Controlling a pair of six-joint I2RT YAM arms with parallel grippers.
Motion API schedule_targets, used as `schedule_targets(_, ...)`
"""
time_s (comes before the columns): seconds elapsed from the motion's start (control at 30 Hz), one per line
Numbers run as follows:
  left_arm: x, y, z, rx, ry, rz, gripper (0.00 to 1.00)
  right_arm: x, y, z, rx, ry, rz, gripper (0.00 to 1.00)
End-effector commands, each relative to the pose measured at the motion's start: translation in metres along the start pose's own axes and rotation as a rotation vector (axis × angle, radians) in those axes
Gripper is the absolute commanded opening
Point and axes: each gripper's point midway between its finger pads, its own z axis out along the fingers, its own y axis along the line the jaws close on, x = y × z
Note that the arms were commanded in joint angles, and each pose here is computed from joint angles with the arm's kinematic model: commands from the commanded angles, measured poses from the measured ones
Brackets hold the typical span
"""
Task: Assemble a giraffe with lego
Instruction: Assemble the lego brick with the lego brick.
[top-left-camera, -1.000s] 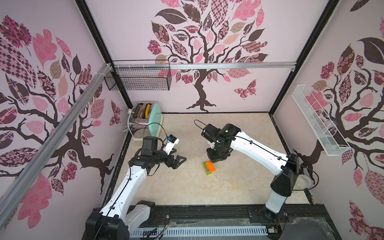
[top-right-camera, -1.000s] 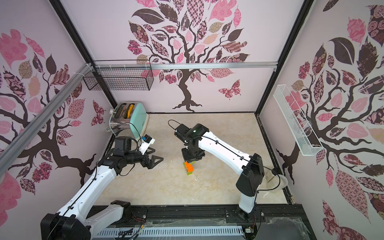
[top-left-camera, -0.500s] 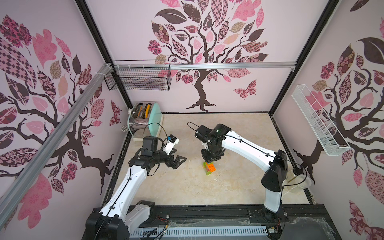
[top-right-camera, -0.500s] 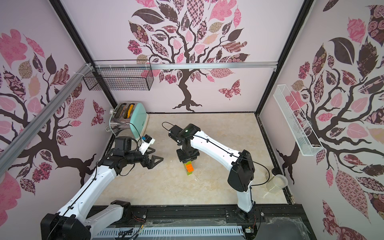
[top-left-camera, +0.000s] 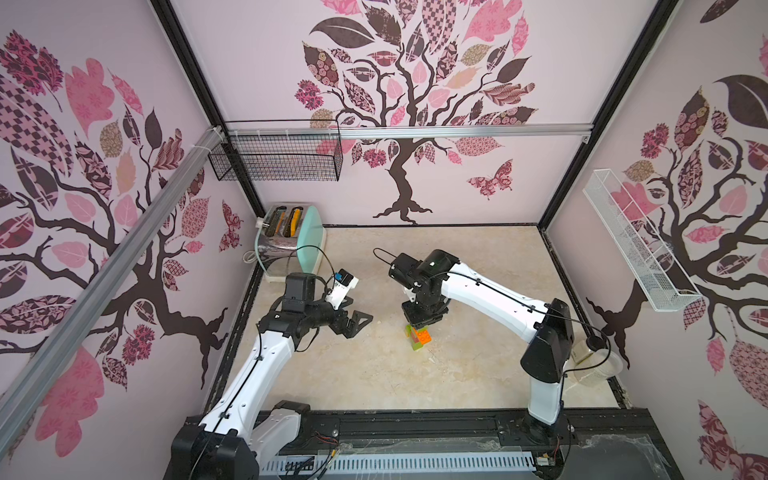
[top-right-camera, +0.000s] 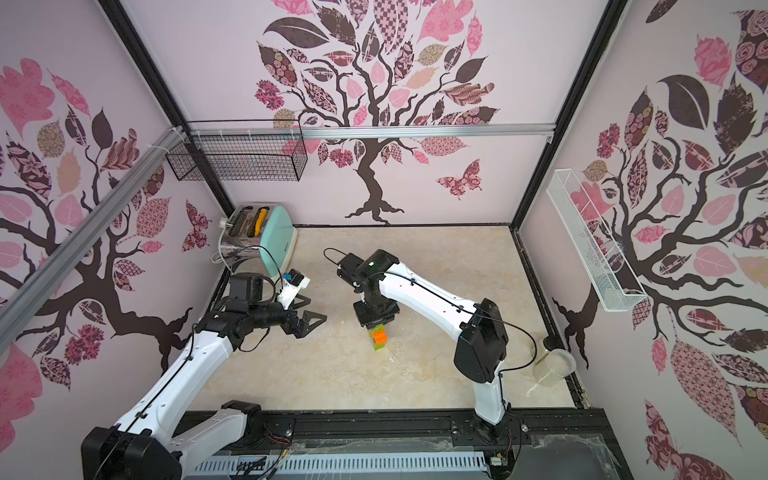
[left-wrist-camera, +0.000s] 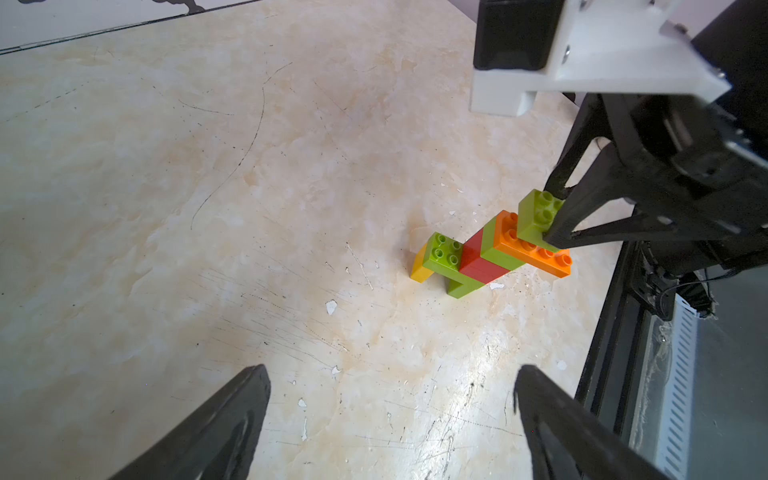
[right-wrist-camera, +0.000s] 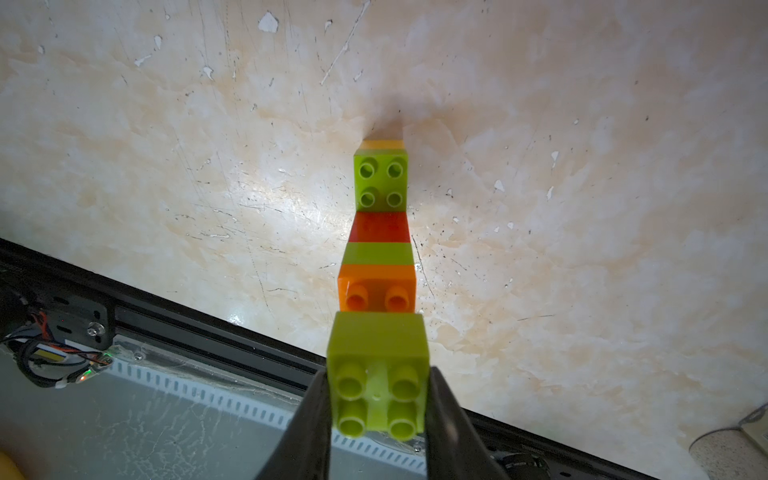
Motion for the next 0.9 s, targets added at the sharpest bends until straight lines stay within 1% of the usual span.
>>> schedule_targets(0.0,0.0,-0.001,-0.002,0.005,-0.007,0.015,0.98,-0.004,0.003,0.015,0.015,0.029,-0.013,0.1)
schedule_targets(0.5,0.001,-0.001,-0.002,0.005,-0.006,0.012,0.98,-0.005,0.0,0.029,0.04,0.059,-0.019,0.1)
schedule_targets(0.77,0.0,-0.001,-0.002,0.004,-0.008,0.015,0.98,-0.008,0.001,0.026,0.033,0.072,-0.016,0.1)
schedule_targets(0.87,0.0,-0.002,-0.002,0.006,-0.008,0.015,0.98,-0.006,-0.002,0.031,0.038,0.093,-0.012,0.09)
